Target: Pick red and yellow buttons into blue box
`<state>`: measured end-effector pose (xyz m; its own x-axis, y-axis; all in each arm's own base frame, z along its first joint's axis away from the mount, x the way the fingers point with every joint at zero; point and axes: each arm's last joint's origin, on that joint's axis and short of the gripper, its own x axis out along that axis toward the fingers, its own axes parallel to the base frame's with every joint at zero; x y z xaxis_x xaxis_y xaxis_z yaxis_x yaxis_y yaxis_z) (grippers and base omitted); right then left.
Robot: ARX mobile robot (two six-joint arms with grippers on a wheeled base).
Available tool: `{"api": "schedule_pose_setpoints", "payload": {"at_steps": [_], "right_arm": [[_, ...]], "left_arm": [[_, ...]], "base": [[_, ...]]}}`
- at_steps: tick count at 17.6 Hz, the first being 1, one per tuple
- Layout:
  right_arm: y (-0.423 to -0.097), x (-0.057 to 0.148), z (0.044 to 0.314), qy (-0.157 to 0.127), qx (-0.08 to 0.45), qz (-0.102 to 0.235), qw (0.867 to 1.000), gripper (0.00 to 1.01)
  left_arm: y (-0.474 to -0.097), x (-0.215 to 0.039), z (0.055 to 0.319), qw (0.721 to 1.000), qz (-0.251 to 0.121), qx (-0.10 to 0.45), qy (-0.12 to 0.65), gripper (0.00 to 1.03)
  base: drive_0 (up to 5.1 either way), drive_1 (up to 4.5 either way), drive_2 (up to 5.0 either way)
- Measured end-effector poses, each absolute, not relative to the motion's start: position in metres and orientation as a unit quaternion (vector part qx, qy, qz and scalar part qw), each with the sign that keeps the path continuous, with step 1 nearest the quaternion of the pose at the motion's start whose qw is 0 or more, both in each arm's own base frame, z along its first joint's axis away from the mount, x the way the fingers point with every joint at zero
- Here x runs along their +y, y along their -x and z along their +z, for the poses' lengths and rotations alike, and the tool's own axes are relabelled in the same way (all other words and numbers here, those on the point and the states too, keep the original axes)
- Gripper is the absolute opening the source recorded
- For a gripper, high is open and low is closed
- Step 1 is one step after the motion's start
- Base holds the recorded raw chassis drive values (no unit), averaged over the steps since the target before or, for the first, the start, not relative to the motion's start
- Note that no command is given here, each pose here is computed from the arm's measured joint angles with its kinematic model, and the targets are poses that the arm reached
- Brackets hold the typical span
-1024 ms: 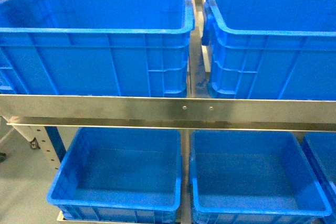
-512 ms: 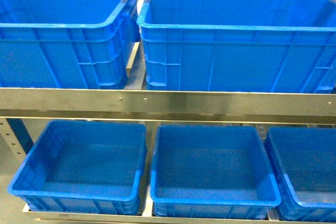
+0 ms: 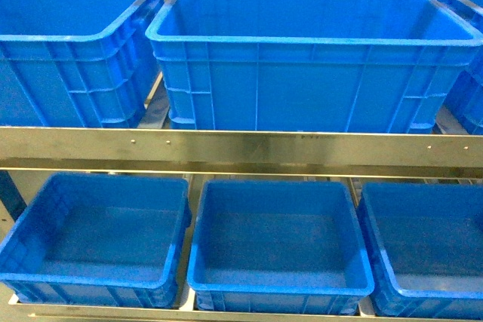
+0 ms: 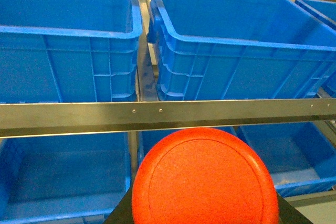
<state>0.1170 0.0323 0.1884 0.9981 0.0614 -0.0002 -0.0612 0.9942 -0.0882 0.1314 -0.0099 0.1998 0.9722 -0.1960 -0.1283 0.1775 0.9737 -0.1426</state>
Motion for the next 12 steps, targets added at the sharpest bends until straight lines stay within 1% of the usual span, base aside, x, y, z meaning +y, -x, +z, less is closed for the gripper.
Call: {"api": "schedule_pose_setpoints", "payload": {"at_steps": [10, 12], "right_arm": [[-0.1170, 0.0323, 0.1881, 0.044, 0.000, 0.031, 0.999, 0.33], [-0.1173, 0.0324, 0.1879, 0.045, 0.001, 0.031, 0.999, 0.33]], "left_arm": [[-0.1317, -0.0098, 0.1992, 0.991, -0.094, 0.073, 0.066, 0.24], [-0.1323, -0.0099, 0.1986, 0.991, -0.094, 0.076, 0.066, 0.24]], "base": [[0.0, 4.30, -4.4], [0.0, 0.00, 0.0]]}}
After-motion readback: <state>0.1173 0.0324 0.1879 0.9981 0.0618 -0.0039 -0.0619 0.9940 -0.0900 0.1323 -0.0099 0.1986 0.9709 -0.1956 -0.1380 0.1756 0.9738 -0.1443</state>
